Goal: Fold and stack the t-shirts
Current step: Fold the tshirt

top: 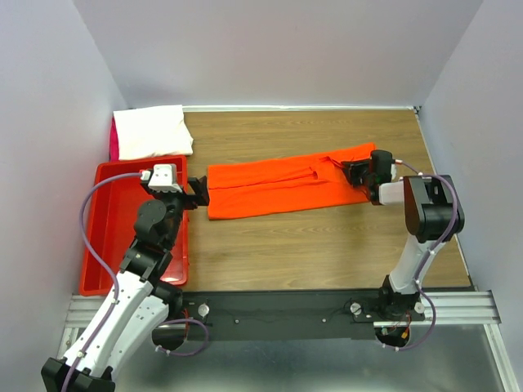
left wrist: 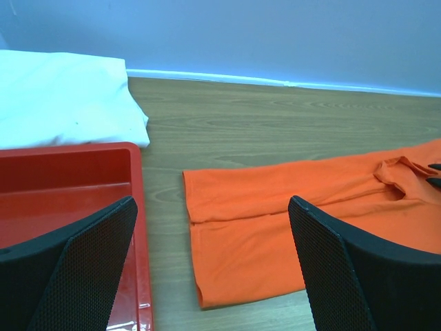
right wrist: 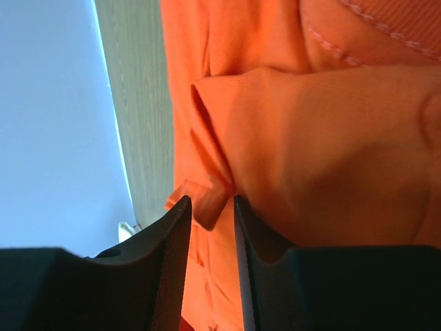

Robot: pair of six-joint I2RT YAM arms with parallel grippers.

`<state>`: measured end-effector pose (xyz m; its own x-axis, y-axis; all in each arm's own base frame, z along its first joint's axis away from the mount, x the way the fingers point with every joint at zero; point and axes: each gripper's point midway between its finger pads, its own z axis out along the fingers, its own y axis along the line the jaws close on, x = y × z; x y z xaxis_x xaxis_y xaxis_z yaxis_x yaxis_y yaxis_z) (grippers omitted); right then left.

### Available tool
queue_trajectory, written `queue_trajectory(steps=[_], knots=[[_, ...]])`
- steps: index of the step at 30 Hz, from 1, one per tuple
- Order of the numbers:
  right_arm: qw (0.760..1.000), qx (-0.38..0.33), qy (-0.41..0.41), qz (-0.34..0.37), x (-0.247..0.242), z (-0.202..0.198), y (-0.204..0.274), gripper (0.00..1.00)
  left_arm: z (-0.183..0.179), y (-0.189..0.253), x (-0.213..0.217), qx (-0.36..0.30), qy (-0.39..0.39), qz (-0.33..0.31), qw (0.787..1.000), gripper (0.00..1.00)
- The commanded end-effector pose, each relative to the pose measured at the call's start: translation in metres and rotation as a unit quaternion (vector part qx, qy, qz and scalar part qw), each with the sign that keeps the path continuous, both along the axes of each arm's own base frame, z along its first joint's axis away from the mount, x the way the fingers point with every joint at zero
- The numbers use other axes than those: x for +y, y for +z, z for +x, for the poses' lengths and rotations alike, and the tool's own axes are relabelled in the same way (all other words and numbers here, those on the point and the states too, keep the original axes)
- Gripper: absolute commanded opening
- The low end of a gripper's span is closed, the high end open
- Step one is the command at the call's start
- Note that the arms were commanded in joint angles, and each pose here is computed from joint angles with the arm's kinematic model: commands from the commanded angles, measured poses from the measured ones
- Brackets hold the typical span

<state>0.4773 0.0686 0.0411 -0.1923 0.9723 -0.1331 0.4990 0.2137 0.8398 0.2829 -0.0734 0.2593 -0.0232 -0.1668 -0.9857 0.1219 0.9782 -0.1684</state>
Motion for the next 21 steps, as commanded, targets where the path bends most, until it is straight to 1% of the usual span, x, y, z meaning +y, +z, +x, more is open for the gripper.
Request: queue_trajectory(steps=[1,4,5,6,8,9,10,13,14,21], knots=[[1.000,0.000,-0.028,-0.002,-0.007,0.007,-0.008,0.35,0.000,0.009,0.006,-0.015,0.015,0.001,1.000,0.98],[1.000,-0.001,-0.030,-0.001,-0.007,0.008,-0.008,0.26,0.001,0.008,0.006,-0.015,0.015,0.003,1.000,0.98],[1.000,-0.003,-0.029,-0.001,-0.007,0.009,-0.007,0.21,0.001,0.008,0.006,-0.015,0.015,0.003,1.000,0.98],[1.000,-0.005,-0.027,-0.002,-0.006,0.009,-0.005,0.13,0.001,0.007,0.006,-0.013,0.015,0.003,1.000,0.98],[1.000,-0.012,-0.021,-0.014,-0.006,0.011,-0.001,0.07,0.001,0.007,0.006,-0.013,0.015,0.004,1.000,0.98],[0.999,-0.019,-0.019,-0.019,-0.007,0.012,0.005,0.03,0.001,0.007,0.006,-0.013,0.015,0.004,1.000,0.98],[0.999,-0.022,-0.013,-0.029,-0.008,0.013,0.008,0.01,0.001,0.006,0.005,-0.012,0.015,0.005,1.000,0.98],[0.999,-0.022,-0.005,-0.048,-0.009,0.014,0.018,0.01,0.002,0.006,0.005,-0.011,0.013,0.005,1.000,0.98],[0.998,-0.021,-0.009,-0.066,-0.014,0.015,0.018,0.01,0.002,0.006,0.005,-0.011,0.013,0.006,1.000,0.98],[0.992,-0.023,0.016,-0.126,-0.020,0.019,0.032,0.01,0.002,0.004,0.005,-0.009,0.013,0.008,1.000,0.98]])
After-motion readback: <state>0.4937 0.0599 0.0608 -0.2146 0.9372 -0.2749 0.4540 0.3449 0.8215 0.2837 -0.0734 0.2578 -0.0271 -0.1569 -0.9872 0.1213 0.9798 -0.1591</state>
